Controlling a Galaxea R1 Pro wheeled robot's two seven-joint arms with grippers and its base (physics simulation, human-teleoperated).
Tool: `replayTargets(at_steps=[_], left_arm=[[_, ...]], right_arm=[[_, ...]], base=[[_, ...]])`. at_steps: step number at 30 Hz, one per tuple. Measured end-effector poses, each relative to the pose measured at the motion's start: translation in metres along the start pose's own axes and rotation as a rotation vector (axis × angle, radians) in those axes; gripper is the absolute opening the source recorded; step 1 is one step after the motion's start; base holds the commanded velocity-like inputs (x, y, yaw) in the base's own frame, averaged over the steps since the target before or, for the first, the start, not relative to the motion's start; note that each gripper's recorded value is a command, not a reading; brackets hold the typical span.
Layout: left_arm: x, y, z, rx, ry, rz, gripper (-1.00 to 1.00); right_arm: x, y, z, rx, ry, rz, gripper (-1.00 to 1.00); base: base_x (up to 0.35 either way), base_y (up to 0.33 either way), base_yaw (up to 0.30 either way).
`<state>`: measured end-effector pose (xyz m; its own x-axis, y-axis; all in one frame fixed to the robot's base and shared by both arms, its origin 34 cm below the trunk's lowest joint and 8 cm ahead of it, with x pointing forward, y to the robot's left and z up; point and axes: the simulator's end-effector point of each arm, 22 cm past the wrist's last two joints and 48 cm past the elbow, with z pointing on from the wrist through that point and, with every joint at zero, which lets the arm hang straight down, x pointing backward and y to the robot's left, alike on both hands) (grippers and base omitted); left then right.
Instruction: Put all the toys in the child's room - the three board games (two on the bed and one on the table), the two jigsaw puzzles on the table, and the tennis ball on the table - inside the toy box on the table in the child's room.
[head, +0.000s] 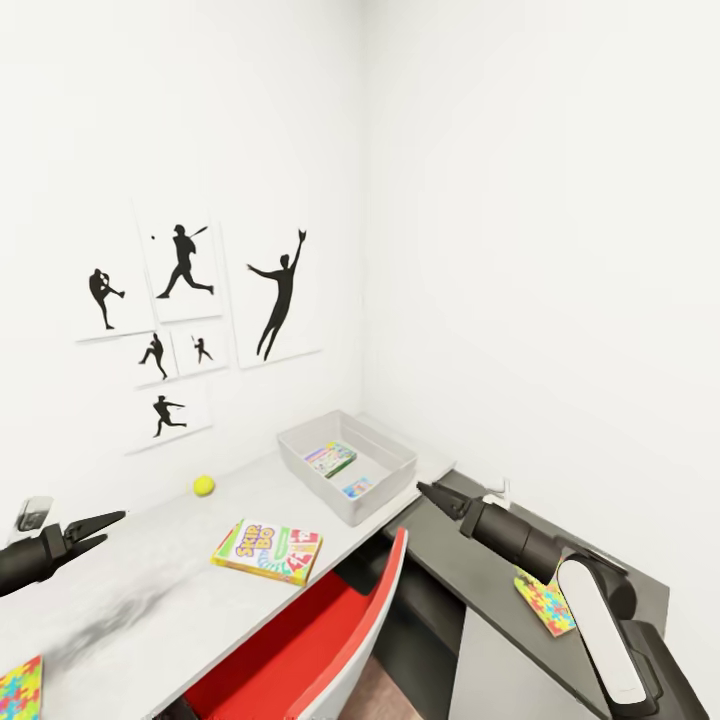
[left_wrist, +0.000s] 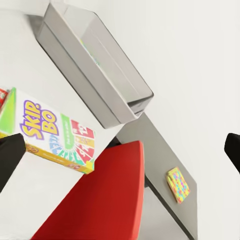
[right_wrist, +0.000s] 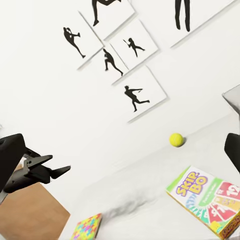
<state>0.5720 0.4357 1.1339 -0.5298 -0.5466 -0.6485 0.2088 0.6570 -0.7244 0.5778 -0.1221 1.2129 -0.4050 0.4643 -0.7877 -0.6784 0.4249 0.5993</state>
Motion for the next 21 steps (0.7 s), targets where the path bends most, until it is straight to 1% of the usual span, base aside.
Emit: replayTargets(at_steps=[21], left_arm=[[-0.0030, -0.0052, -0.0029, 0.008, -0.009, 0.009, 1.00]], right_arm=[[-0.0027, 0.0063, -0.0002, -0.006, -0.002, -0.012, 1.00]], base=[[-0.003, 0.011, 0.268]])
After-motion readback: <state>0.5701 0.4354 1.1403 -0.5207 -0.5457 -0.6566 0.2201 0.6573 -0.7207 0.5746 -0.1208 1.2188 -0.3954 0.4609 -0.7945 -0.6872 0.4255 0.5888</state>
